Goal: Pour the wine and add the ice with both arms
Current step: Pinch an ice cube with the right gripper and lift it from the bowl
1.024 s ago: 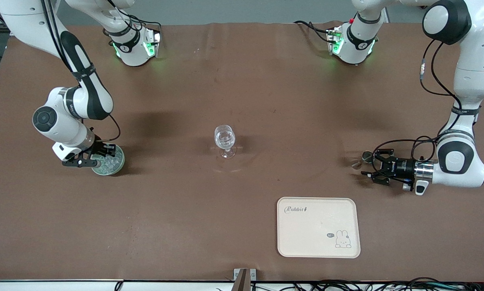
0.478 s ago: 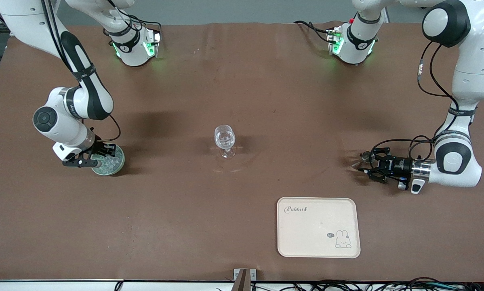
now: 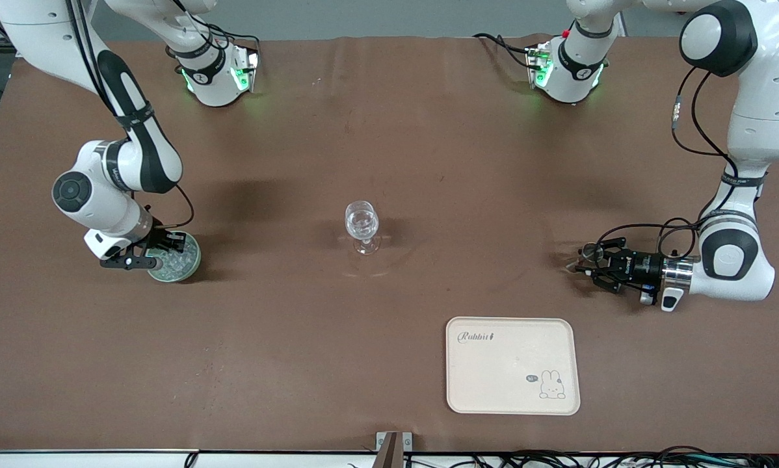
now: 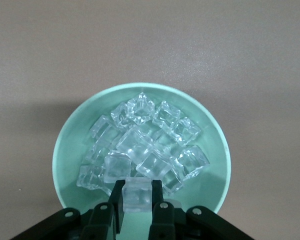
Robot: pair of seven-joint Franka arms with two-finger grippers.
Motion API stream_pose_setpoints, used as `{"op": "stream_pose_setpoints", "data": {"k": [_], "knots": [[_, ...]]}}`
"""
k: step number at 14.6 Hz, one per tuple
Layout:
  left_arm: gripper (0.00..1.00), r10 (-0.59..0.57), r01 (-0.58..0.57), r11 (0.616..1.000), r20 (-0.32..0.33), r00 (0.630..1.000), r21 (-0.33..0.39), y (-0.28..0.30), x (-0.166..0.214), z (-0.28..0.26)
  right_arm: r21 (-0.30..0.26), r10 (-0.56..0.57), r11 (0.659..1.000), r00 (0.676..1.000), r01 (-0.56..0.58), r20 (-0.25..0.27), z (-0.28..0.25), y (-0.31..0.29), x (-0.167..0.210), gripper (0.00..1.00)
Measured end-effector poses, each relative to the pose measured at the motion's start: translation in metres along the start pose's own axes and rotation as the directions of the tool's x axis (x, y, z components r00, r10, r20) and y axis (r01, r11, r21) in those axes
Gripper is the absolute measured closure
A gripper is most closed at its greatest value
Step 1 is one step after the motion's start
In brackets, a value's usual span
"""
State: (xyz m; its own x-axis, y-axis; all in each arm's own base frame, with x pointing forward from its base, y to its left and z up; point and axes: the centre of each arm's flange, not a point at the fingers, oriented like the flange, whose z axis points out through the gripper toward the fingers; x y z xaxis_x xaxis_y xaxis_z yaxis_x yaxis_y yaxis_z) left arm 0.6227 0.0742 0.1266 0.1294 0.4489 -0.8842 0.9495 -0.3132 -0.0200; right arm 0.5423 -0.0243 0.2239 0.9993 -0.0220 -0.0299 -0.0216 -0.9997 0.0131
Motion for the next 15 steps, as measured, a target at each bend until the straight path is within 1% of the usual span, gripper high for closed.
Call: {"op": "stream_pose_setpoints", "data": {"k": [1, 2, 3, 4, 5, 6, 7, 8, 9, 10, 12, 15], "knots": [[0.59, -0.001, 0.001, 1.0, 0.007, 1.0, 0.0, 0.0, -0.001, 0.0, 0.001, 0.0, 1.0, 1.0, 0.0, 0.018, -0.005, 0.0, 0.003, 0.75], [0.63, -0.001, 0.001, 1.0, 0.011, 1.0, 0.0, 0.0, -0.001, 0.0, 0.002, -0.001, 1.0, 0.999, 0.0, 0.038, -0.012, 0.0, 0.008, 0.75], [0.63, -0.001, 0.001, 1.0, 0.012, 1.0, 0.0, 0.0, -0.001, 0.0, 0.004, -0.001, 1.0, 0.998, 0.001, 0.056, -0.024, 0.0, 0.015, 0.75], [0.66, -0.001, 0.001, 1.0, 0.012, 1.0, 0.0, 0.0, -0.001, 0.0, 0.005, -0.001, 1.0, 0.998, 0.001, 0.065, -0.041, 0.0, 0.023, 0.75], [0.66, -0.001, 0.001, 1.0, 0.013, 1.0, 0.0, 0.0, -0.001, 0.001, 0.006, 0.0, 1.0, 0.998, 0.0, 0.062, -0.062, 0.001, 0.031, 0.75], [0.7, -0.001, 0.001, 1.0, 0.013, 1.0, 0.001, 0.0, -0.001, 0.001, 0.008, 0.002, 1.0, 0.999, -0.002, 0.04, -0.086, 0.002, 0.037, 0.75], [0.7, -0.002, 0.002, 1.0, 0.014, 1.0, 0.001, -0.001, 0.0, 0.001, 0.009, 0.006, 1.0, 1.0, -0.006, 0.009, -0.11, 0.004, 0.04, 0.75], [0.76, -0.004, 0.004, 1.0, 0.016, 1.0, 0.001, -0.001, 0.001, 0.002, 0.011, 0.013, 1.0, 1.0, -0.013, -0.022, -0.134, 0.007, 0.04, 0.75], [0.79, -0.006, 0.006, 1.0, 0.023, 1.0, -0.003, -0.001, 0.001, 0.003, 0.013, 0.021, 1.0, 0.999, -0.02, -0.049, -0.156, 0.01, 0.038, 0.75], [0.78, -0.008, 0.008, 1.0, 0.029, 1.0, -0.008, -0.001, 0.002, 0.003, 0.016, 0.03, 0.999, 0.997, -0.029, -0.067, -0.176, 0.013, 0.034, 0.75], [0.78, -0.009, 0.009, 1.0, 0.032, 0.999, -0.012, 0.0, 0.002, 0.003, 0.023, 0.051, 0.999, 0.996, -0.05, -0.078, -0.214, 0.016, 0.028, 0.75], [0.78, 0.014, -0.014, 1.0, 0.035, 0.999, -0.016, 0.008, -0.007, 0.001, 0.028, 0.06, 0.998, 0.997, -0.059, -0.056, -0.281, 0.017, 0.022, 0.75]]}}
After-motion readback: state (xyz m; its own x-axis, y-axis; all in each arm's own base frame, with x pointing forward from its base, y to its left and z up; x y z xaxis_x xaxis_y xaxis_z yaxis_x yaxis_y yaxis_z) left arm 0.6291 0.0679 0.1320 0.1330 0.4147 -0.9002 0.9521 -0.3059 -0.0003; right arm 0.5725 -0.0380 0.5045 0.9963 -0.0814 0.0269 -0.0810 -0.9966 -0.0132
